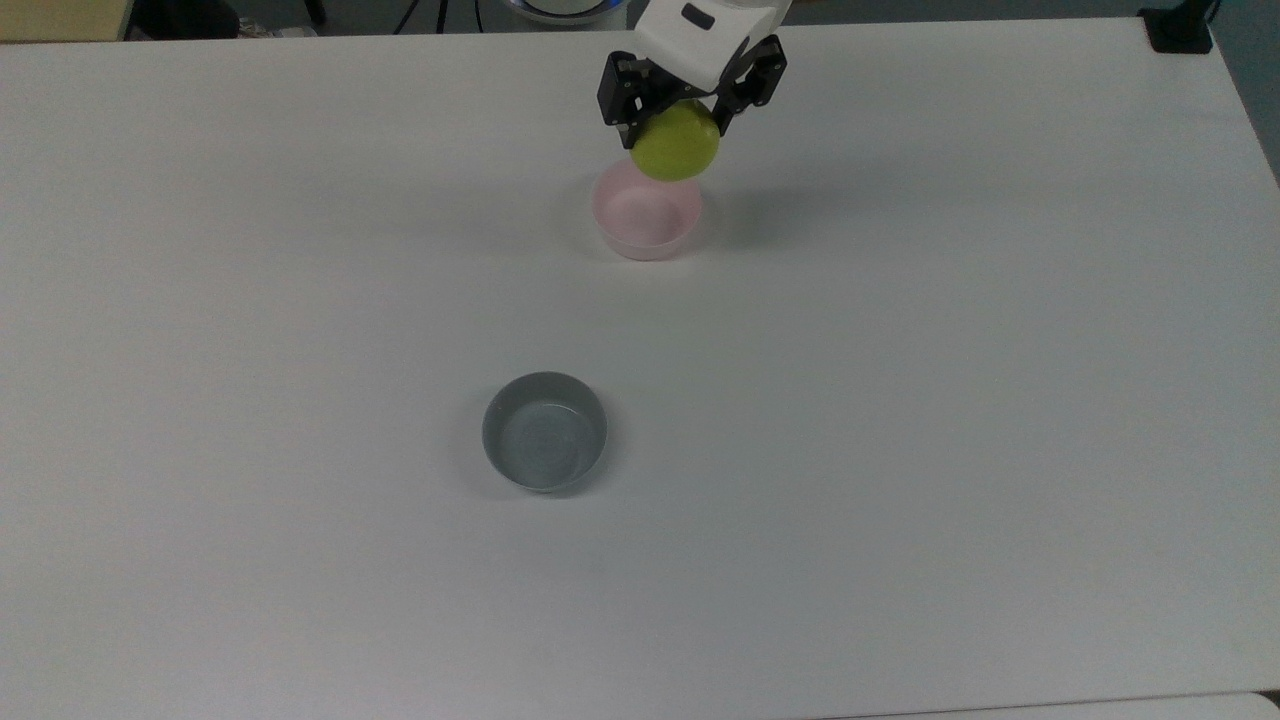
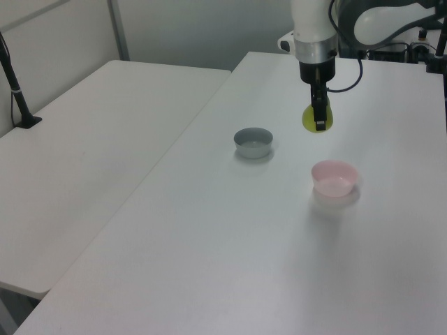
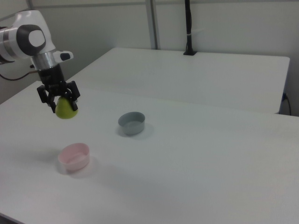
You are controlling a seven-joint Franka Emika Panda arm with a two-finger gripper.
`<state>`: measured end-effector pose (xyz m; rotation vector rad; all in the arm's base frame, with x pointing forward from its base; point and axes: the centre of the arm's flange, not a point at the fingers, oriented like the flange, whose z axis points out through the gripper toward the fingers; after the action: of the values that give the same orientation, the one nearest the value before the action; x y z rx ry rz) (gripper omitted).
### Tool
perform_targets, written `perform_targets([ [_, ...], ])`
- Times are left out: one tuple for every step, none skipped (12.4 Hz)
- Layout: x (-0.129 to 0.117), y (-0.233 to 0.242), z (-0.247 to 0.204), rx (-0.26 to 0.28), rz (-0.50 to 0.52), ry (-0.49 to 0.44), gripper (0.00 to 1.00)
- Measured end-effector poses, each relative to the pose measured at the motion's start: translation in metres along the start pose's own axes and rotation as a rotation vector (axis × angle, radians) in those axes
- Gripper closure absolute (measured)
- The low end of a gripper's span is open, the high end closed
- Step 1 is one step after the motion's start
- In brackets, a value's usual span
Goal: Place the pear in the bowl
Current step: 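Lower the held pear into the pink bowl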
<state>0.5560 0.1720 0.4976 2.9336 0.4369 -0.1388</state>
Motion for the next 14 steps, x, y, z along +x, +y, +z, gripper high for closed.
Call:
perform_targets([
  [-0.005, -0.004, 0.004, -0.001, -0.003, -0.011, 0.12],
  [-0.010, -0.005, 0.014, -0.003, -0.006, -0.033, 0.12],
  [-0.015, -0.006, 0.028, -0.004, -0.010, -0.062, 0.12],
  [-0.018, -0.009, 0.045, -0.004, -0.016, -0.080, 0.12],
  [-0.019, -0.012, 0.061, -0.002, -0.021, -0.082, 0.12],
  [-0.020, -0.014, 0.077, 0.000, -0.026, -0.077, 0.12],
  [-0.021, -0.015, 0.090, 0.003, -0.028, -0.066, 0.12],
  [-0.022, -0.016, 0.099, 0.005, -0.030, -0.062, 0.12],
  [-0.022, -0.017, 0.105, 0.007, -0.032, -0.054, 0.12],
  [-0.023, -0.018, 0.112, 0.009, -0.033, -0.047, 0.12],
  [-0.024, -0.019, 0.119, 0.009, -0.034, -0.051, 0.12],
  [-0.024, -0.019, 0.125, 0.010, -0.035, -0.059, 0.12],
  [-0.023, -0.019, 0.132, 0.011, -0.034, -0.065, 0.12],
  [-0.022, -0.019, 0.137, 0.012, -0.034, -0.068, 0.12],
])
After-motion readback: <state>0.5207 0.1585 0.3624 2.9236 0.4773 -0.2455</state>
